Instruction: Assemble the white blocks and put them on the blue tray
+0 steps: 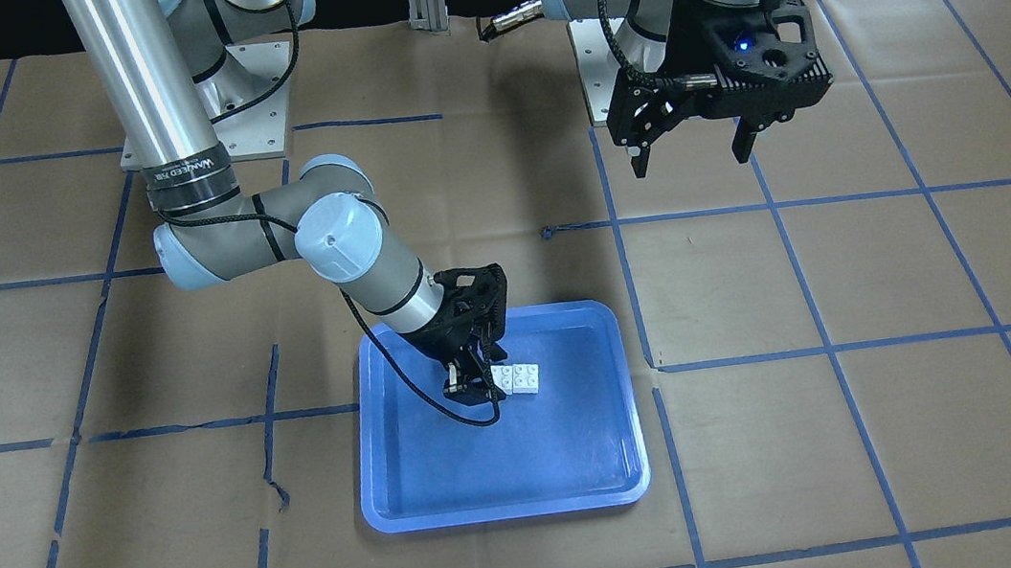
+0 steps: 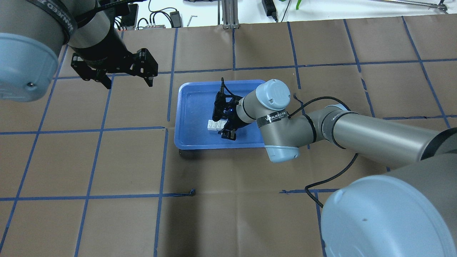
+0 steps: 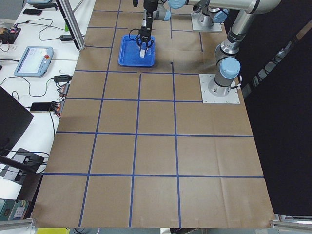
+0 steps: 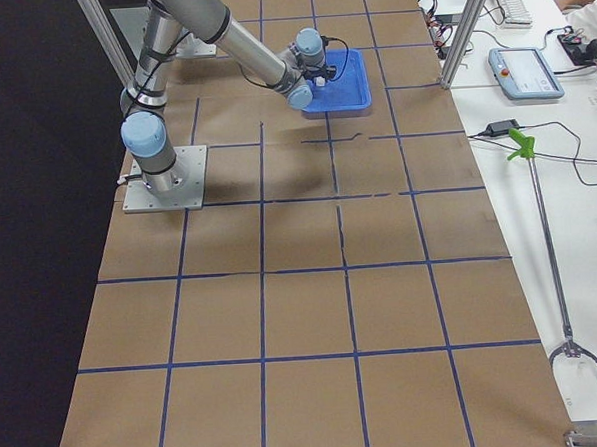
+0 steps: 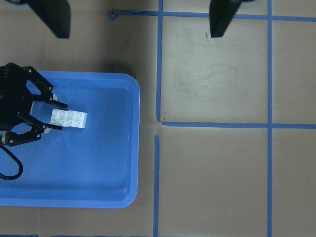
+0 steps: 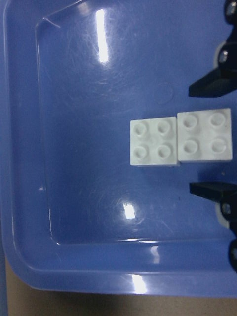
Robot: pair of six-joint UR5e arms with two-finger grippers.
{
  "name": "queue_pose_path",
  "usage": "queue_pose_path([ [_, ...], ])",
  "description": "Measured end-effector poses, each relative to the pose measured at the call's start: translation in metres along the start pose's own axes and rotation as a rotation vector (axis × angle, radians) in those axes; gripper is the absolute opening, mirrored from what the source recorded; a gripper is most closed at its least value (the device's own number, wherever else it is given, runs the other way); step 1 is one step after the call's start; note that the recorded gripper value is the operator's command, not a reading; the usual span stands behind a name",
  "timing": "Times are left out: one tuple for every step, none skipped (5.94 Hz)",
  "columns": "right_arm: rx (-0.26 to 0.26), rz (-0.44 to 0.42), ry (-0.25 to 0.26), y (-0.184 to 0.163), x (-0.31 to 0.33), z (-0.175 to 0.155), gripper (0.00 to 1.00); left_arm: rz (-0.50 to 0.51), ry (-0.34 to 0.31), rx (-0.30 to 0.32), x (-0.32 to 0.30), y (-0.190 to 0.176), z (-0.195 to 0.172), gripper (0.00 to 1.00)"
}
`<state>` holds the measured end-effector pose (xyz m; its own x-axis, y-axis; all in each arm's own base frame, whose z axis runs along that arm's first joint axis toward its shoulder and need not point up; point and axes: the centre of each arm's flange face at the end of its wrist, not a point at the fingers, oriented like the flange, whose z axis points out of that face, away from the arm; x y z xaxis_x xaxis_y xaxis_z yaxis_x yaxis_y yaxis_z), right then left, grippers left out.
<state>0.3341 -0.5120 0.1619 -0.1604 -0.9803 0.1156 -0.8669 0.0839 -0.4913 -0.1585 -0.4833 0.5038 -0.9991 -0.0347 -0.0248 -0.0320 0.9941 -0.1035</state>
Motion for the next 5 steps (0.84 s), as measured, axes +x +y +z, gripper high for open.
queue_pose_path([
  [0.0, 0.025, 0.003, 0.0, 0.001, -0.001, 1.0, -0.001, 0.001, 0.004, -0.001, -0.001, -0.003, 0.99],
  [-0.001, 0.071, 0.012, -0.002, 0.004, -0.009, 1.0, -0.003, 0.003, 0.004, -0.002, -0.002, -0.003, 0.99],
  [-0.012, 0.126, 0.011, -0.007, 0.006, -0.027, 1.0, -0.005, 0.007, 0.003, -0.002, -0.003, -0.002, 1.0],
  [-0.054, 0.214, 0.006, -0.009, 0.006, -0.048, 1.0, -0.01, 0.01, 0.003, -0.002, -0.003, -0.002, 1.0],
  [-0.12, 0.336, 0.019, -0.009, 0.006, -0.071, 1.0, -0.013, 0.023, 0.001, -0.001, -0.003, -0.001, 1.0],
])
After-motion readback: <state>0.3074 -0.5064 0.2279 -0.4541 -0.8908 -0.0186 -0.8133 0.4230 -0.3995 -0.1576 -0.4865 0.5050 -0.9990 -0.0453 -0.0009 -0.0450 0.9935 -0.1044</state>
